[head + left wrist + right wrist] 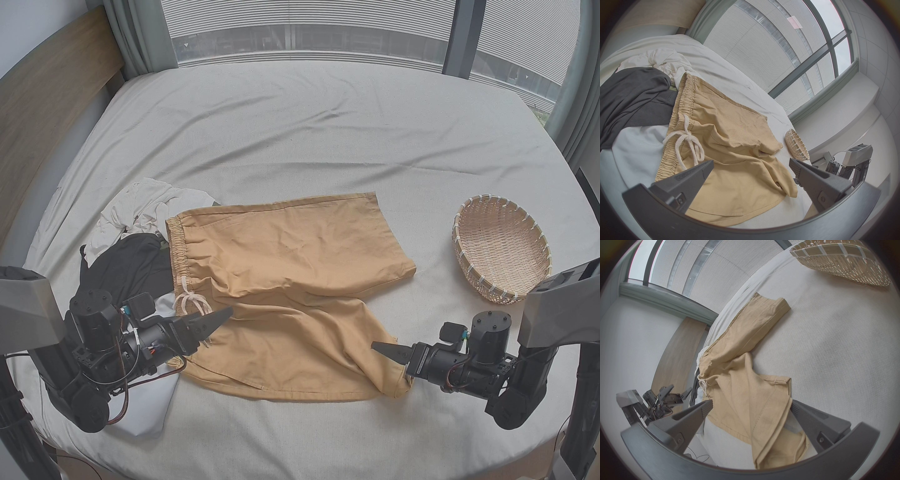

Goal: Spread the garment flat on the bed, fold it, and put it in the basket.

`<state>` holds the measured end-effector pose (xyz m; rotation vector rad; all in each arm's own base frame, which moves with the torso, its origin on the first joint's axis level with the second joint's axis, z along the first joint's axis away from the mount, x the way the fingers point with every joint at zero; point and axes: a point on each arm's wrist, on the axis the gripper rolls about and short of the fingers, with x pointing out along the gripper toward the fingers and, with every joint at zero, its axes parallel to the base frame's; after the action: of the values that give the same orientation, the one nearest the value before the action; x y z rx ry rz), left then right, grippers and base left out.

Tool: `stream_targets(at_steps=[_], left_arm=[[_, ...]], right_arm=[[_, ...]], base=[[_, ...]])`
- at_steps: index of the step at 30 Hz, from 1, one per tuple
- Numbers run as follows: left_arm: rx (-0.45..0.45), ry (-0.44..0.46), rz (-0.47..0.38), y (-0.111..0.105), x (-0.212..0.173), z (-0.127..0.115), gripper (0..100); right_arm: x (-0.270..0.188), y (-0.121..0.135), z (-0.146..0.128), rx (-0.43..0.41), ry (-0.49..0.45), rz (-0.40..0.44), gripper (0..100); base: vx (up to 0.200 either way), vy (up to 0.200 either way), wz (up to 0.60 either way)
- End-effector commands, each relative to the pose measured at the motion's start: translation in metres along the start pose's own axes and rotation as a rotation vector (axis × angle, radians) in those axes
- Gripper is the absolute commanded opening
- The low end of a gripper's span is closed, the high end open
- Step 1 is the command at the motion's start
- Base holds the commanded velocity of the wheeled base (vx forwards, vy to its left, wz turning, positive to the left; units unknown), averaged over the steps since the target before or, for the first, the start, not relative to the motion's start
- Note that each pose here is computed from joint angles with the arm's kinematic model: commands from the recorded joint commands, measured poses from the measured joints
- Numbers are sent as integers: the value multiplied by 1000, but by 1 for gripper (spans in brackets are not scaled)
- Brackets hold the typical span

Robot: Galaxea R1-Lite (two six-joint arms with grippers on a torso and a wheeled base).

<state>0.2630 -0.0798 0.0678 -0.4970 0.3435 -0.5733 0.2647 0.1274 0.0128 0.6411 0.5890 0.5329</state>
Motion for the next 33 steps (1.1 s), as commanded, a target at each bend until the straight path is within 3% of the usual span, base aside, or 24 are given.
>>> stream_targets(at_steps=[1, 20, 26, 33], left_arm=[[1, 2, -1, 0, 1, -1, 100], [1, 10, -2, 0, 1, -2, 100], [1, 10, -2, 0, 1, -2, 100], [0, 11, 0, 0, 1, -3, 100]], right_arm=[[6, -5, 1, 29, -7, -8, 100], [24, -10, 9, 236, 1, -31, 100], [33, -9, 23, 315, -46, -6, 100], [28, -17, 38, 334, -99, -15, 100]], base=[[0, 0, 0], [0, 0, 0], [0, 0, 0], [0, 0, 0]])
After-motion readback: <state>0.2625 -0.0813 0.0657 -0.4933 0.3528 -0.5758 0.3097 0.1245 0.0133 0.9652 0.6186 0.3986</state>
